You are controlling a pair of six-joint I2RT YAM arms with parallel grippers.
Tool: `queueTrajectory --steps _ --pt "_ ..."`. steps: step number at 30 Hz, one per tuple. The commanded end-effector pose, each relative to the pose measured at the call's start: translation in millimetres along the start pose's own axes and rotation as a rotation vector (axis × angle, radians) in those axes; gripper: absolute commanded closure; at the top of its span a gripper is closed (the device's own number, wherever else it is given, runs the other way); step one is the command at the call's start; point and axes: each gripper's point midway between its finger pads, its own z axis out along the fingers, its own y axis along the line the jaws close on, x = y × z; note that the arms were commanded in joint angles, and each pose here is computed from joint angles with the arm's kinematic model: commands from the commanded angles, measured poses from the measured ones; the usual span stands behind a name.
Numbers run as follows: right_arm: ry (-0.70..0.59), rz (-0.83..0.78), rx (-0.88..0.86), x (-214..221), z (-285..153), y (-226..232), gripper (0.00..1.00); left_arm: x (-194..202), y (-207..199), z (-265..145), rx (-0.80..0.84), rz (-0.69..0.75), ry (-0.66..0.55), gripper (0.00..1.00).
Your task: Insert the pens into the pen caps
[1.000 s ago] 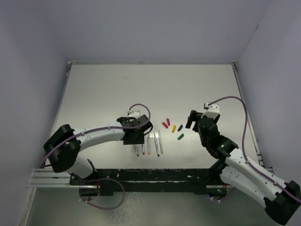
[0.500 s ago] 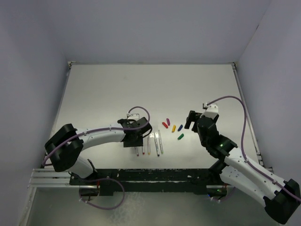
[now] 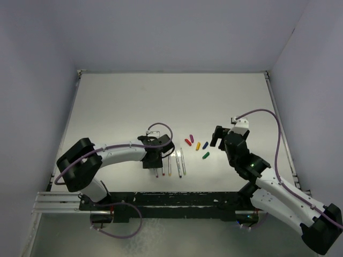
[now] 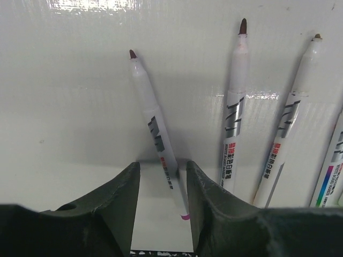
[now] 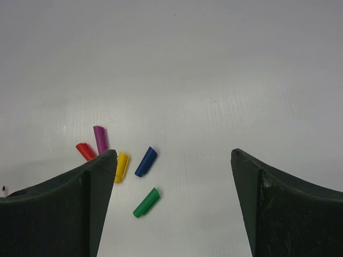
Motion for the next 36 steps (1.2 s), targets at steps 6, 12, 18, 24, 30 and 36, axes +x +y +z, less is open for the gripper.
queueTrajectory --steps 6,12,18,24,30,36 --pt "-0.014 0.035 -0.012 -8.3 0.4 6.1 0.11 29.6 32.4 -4.1 -0.036 0.023 0.077 0.64" --pt "-0.001 0.037 -0.004 -8.9 1.7 7.6 0.11 34.7 42.9 -1.9 -0.051 0.036 0.077 0.65" --pt "0.008 0.028 0.006 -8.5 3.4 8.0 0.11 31.9 43.4 9.6 -0.08 0.054 0.067 0.58" --pt "0.007 0.027 0.008 -9.2 2.4 7.2 0.11 29.2 45.6 16.6 -0.087 0.016 0.077 0.56" --pt "0.009 0.023 0.008 -10.3 3.5 8.6 0.11 23.6 47.1 19.5 -0.079 -0.02 0.08 0.56" --pt "0.013 0.016 0.011 -12.4 3.0 8.7 0.11 31.7 48.7 25.0 -0.087 -0.024 0.124 0.62"
